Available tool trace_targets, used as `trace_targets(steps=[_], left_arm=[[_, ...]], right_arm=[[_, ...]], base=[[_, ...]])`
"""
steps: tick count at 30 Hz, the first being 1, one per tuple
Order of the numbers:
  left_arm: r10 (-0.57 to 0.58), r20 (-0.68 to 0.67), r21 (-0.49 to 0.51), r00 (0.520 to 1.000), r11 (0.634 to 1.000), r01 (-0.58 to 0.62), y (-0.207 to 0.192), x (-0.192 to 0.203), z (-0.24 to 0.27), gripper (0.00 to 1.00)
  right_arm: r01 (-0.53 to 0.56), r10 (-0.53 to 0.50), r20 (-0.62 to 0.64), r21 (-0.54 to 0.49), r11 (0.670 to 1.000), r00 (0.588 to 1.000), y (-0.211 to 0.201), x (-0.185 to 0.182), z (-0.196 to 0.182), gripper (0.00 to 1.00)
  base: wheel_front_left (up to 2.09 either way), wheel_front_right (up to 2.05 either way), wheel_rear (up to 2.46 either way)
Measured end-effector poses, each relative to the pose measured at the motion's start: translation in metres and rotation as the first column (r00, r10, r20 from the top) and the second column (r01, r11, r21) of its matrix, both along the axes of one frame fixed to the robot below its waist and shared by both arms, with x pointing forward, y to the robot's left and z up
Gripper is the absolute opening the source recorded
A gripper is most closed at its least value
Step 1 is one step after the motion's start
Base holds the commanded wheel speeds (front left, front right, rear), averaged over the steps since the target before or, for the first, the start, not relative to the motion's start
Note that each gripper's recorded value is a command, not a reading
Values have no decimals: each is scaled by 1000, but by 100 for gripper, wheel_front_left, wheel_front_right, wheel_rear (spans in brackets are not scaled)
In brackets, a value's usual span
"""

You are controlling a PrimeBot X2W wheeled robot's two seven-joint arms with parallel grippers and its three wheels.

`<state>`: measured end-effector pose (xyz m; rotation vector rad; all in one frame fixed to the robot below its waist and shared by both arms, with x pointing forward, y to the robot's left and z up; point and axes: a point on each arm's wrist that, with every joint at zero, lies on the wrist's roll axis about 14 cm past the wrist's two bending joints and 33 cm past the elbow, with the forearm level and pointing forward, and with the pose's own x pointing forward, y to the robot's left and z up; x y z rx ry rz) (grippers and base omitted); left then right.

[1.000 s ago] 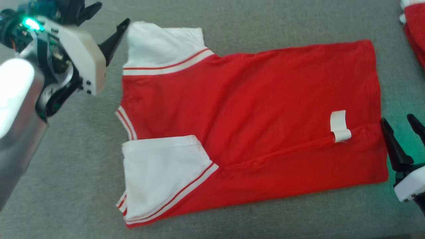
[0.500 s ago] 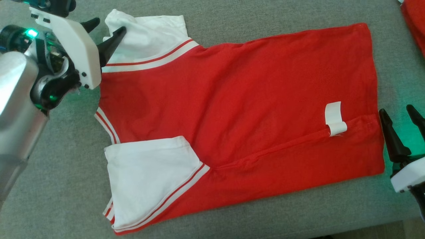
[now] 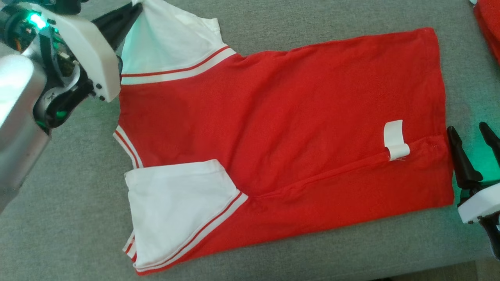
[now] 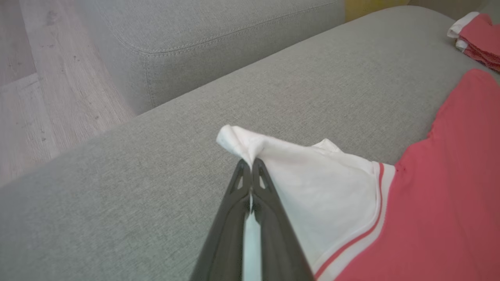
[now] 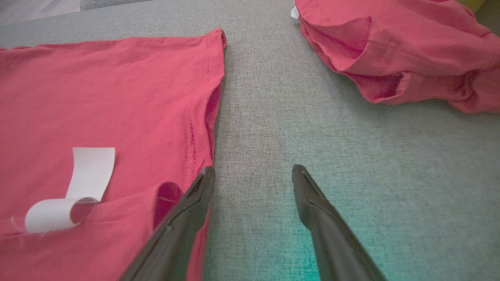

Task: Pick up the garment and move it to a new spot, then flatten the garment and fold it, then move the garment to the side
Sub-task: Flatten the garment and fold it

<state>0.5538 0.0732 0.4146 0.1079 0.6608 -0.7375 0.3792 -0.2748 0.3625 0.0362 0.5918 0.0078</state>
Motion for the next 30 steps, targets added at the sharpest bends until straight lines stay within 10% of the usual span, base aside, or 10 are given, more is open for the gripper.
trace_targets(steps=[3,5,30], left_arm=[[-9,10,54,1000,999,9,10,-1,-3,6],[5,7,85,1000,996,-5,19,0,-8,100],[-57,-89,255,994,964,78,15,11,-48,100]], right_arm=[[-3,3,2,2,1000,1000,1,1,0,100],[-7,7,3,4,1000,1000,3,1,0,100],[11,-11,-12,-2,1000,1000,-2,-5,-6,100]], base=[[0,0,0],[0,0,0],[0,0,0]])
